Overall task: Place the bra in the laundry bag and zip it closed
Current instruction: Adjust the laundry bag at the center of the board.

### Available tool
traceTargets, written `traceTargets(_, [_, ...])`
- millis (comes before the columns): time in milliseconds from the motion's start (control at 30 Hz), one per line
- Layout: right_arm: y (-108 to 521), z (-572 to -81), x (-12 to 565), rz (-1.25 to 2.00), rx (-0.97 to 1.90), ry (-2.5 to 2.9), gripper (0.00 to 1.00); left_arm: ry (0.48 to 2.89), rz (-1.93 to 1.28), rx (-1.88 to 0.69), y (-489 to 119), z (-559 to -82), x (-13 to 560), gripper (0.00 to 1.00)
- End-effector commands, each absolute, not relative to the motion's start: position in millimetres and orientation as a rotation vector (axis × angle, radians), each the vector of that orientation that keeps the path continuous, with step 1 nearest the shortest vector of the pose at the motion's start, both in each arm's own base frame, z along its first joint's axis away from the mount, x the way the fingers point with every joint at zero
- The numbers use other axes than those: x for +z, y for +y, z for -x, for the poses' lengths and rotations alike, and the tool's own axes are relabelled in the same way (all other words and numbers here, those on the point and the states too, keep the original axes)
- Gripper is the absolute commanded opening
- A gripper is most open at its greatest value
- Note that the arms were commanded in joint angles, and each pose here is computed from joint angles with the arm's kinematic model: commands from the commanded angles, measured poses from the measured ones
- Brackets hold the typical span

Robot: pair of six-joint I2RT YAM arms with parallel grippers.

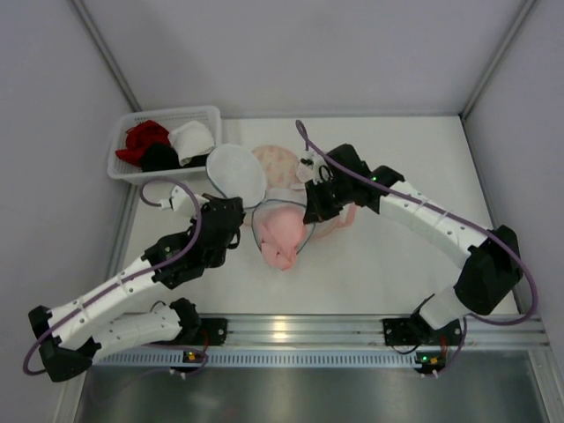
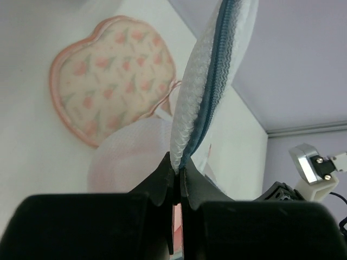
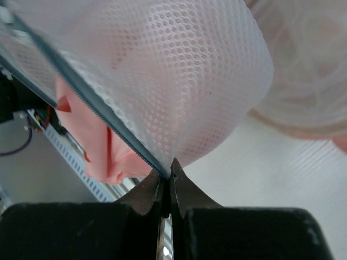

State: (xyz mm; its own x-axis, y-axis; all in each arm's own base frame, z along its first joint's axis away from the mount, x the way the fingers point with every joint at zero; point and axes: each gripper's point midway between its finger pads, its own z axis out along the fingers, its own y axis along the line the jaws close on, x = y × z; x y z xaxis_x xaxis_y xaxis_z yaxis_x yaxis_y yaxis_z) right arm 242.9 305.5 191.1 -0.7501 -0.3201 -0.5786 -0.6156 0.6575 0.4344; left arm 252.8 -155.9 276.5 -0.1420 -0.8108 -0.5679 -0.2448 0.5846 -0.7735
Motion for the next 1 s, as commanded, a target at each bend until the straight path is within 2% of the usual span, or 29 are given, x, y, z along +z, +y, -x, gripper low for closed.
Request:
traceTargets(0, [267.5, -193.3, 157.6, 0.699, 0.810, 2.701, 0.00, 1.791, 0.901, -0.543, -140.7, -236.0, 253.1, 0.00])
traceTargets(100, [258.8, -171.9, 144.6, 0.688, 0.826, 2.798, 0.00, 1.855, 0.887, -0.518, -135.5, -225.5, 242.3, 0.00])
traceTargets(200, [257.4, -152.6, 157.7, 0.683, 0.916, 2.811, 0.00, 1.914, 0.847, -0.511, -133.1, -215.9, 248.2, 0.00])
traceTargets(300, [248.6, -149.2, 167.4, 0.677, 0.888, 2.773, 0.00, 1.966, 0.764, -0.460, -133.8, -213.2, 240.8, 0.00])
traceTargets(533, [256.4, -175.6, 104.6, 0.697, 0.765, 2.831, 0.00, 2.061, 0.716, -0.294, -136.9, -215.6, 163.6, 0.00])
traceTargets(633, [265.4, -188.5, 95.6, 0.704, 0.783, 2.810, 0.00, 2.018, 0.673, -0.364, -151.6, -226.4, 168.2, 0.00])
traceTargets(767, [268.8, -215.2, 93.6, 0.668, 0.802, 2.766, 0.00, 2.001, 0.562, -0.303, -152.6, -234.7, 170.4, 0.01])
traceTargets(867, [277.2, -230.8, 101.3, 0.656, 0.839, 2.725, 0.00, 2.002, 0.428, -0.274, -159.6, -240.4, 182.0, 0.21])
traceTargets(900, [279.7, -232.7, 100.0, 0.653, 0.853, 2.732, 0.00, 2.008, 0.389, -0.266, -162.1, -241.3, 185.2, 0.50])
traceTargets(967, [286.3, -235.8, 105.3, 0.664, 0.894, 2.727, 0.00, 2.040, 0.237, -0.271, -173.9, -240.6, 197.2, 0.98])
